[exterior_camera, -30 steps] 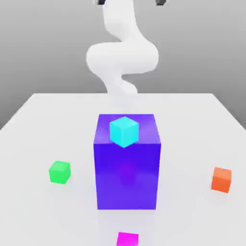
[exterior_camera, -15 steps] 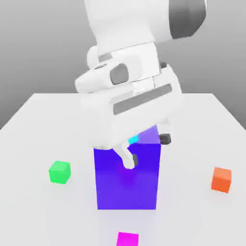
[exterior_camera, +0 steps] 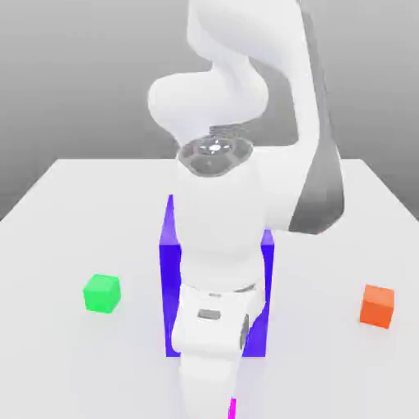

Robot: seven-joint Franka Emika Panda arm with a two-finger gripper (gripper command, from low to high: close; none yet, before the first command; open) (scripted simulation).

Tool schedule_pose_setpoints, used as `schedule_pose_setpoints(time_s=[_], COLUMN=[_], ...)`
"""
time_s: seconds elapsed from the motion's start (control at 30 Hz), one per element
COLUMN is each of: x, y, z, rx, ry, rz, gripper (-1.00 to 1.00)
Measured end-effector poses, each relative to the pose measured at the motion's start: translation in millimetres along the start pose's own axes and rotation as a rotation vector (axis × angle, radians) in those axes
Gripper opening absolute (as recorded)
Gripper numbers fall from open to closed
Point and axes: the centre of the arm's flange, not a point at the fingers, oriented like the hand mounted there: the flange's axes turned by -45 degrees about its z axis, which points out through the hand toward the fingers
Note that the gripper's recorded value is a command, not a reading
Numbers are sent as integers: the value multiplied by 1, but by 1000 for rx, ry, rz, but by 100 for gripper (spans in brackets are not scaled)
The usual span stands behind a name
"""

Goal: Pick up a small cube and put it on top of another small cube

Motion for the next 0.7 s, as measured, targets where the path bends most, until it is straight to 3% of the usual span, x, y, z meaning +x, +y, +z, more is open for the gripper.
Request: schedule_pose_setpoints(time_s=[0.13,0.17,0.37,0.7], x=[-2,-2,-2,-1], y=[-1,-1,-2,-6], z=[55,62,67,-13], rx=[3,4,7,-13], ry=[-13,-13,-13,-39], rz=[-21,-21,-21,-58], gripper=[0,-100,-100,-100])
